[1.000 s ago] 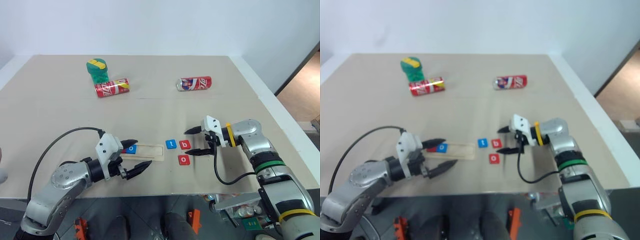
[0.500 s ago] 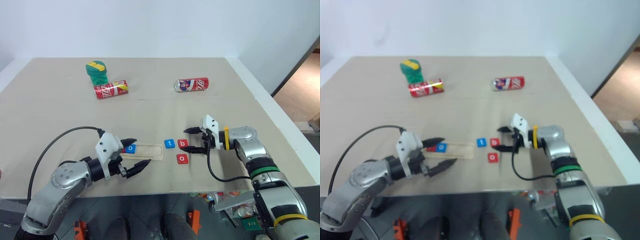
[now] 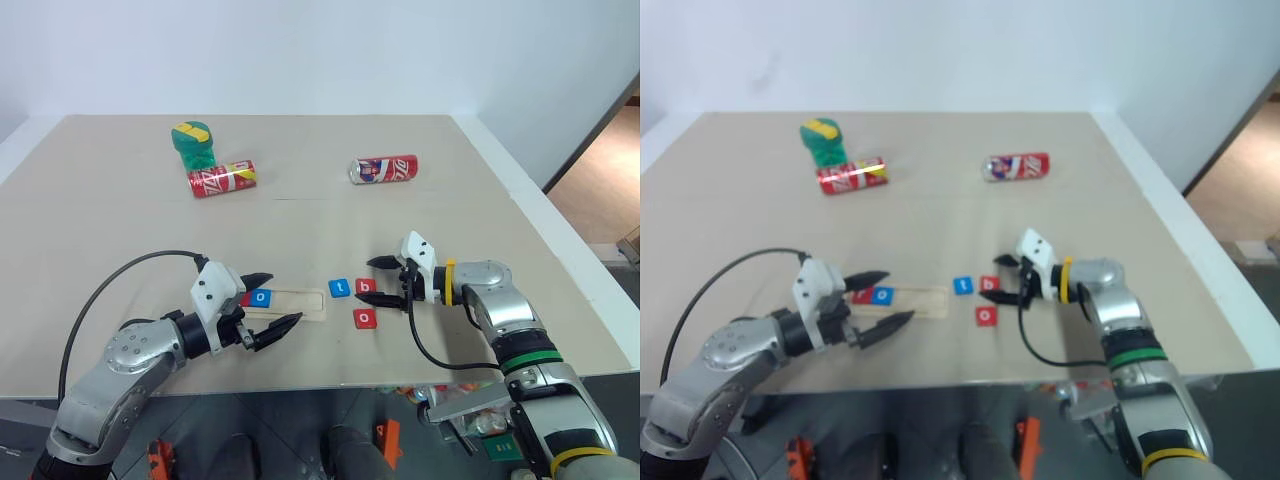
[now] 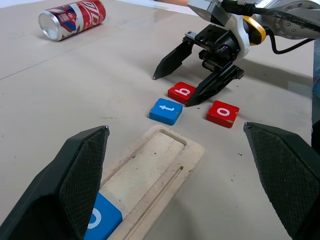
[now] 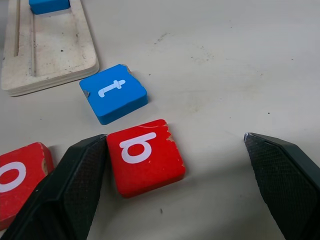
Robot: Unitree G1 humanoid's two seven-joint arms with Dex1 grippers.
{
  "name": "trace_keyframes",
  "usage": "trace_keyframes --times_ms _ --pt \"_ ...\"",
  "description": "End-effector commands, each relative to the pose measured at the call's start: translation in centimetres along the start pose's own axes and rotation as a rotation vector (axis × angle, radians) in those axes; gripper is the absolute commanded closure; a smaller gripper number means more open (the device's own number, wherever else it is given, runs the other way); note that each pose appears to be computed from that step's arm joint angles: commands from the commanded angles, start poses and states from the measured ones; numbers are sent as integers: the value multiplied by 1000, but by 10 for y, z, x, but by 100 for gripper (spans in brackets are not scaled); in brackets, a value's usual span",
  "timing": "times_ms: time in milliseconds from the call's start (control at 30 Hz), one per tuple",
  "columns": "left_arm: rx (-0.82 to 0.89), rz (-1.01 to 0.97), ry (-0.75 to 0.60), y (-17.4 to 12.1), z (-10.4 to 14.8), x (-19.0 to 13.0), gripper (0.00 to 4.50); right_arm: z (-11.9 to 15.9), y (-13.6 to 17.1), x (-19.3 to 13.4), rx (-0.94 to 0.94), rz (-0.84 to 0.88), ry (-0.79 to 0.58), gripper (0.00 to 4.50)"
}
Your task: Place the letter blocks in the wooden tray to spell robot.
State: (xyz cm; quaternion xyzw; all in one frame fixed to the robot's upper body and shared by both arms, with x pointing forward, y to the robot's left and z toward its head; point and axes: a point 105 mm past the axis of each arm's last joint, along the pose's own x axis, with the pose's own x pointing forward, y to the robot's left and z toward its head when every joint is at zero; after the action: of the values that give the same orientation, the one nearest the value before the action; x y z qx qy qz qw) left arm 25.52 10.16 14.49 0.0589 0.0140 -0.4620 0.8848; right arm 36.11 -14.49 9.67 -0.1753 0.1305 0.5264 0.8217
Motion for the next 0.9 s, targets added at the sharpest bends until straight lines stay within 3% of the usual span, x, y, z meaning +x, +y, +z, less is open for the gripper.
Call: trace_keyframes --times_ms 33,100,167,300,333,400,700,833,900 --pt "37 4 -17 -1 5 -2 0 -14 8 -9 48 -74 63 27" --pt "38 4 -14 -1 4 -2 0 -15 11 -9 48 -101 68 27" --pt "39 6 -13 -2 4 -2 0 -16 14 -11 61 -141 71 63" --pt "39 5 -8 -3 2 -2 0 -17 21 -13 86 -190 69 190" --pt "40 4 -6 -4 2 -2 0 -17 23 -14 89 -200 71 247" --pt "40 3 -3 -4 1 -2 0 -18 25 -15 97 -207 70 291" --pt "45 38 -4 2 0 -4 0 -7 21 -20 64 -238 39 296" --pt "61 142 -32 18 4 -13 0 28 7 -18 -11 -232 -21 296" --pt "74 209 -45 26 4 -22 0 60 2 -13 -85 -201 -64 296"
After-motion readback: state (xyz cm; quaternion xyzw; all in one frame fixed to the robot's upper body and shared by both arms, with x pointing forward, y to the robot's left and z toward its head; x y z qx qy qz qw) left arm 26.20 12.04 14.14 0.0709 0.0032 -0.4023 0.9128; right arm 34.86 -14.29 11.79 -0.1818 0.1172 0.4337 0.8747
